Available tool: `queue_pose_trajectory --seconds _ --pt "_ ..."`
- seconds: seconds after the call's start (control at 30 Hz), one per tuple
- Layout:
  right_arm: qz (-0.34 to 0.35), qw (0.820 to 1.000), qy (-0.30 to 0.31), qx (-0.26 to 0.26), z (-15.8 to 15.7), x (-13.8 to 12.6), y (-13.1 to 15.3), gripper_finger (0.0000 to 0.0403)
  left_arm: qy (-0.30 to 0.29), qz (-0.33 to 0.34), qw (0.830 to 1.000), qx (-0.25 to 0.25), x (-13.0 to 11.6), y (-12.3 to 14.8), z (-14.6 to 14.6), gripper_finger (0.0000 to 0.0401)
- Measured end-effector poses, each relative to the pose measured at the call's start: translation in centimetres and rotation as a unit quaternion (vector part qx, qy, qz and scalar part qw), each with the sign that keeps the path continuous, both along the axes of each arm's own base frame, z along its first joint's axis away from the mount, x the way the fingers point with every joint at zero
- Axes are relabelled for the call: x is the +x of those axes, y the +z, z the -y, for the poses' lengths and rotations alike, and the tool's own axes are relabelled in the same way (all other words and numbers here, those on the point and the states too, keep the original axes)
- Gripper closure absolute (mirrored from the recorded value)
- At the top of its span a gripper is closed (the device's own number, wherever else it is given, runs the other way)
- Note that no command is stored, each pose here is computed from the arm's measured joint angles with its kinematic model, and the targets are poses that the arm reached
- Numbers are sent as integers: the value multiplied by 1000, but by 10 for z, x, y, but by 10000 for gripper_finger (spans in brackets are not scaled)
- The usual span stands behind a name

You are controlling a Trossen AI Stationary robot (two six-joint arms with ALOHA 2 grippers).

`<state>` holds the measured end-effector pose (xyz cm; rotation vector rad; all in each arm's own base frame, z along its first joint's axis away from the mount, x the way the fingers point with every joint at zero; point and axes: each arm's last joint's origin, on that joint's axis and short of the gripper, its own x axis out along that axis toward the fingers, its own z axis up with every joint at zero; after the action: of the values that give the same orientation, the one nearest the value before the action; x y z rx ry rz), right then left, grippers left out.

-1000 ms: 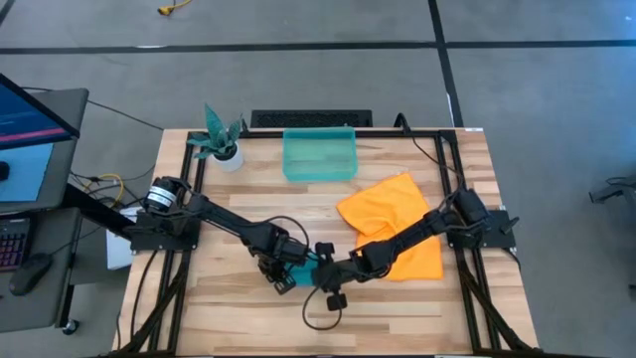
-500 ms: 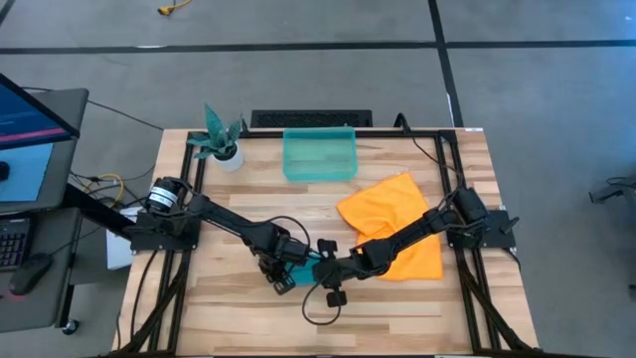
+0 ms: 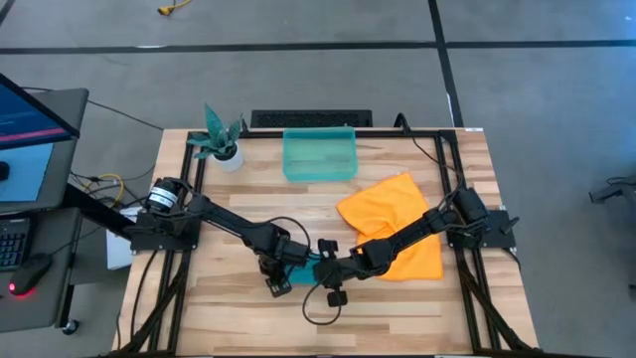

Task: Roll microfiber towels into tight, uniform cylinder then place into a basket
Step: Roll the blue microfiber cloth

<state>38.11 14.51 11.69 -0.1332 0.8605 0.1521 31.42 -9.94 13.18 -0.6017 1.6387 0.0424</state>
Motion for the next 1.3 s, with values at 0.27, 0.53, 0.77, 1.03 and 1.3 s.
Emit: queue_pose_trajectory --seconds 0.27,0.53,0.77,1.03,1.3 --pt "-2 1000 0 -1 0 0 0 306 -28 24 998 54 -14 23 5 268" --pt "-3 1000 1 -1 0 0 -1 306 -48 147 973 171 -36 66 33 268" --pt "-5 1000 -8 7 0 -1 -1 306 -123 289 927 206 -43 73 76 269" --pt "-5 1000 -8 7 0 -1 -1 306 -138 357 896 227 -47 61 88 269" --pt "-6 1000 -8 7 0 -1 -1 306 -118 372 894 222 -53 31 75 269"
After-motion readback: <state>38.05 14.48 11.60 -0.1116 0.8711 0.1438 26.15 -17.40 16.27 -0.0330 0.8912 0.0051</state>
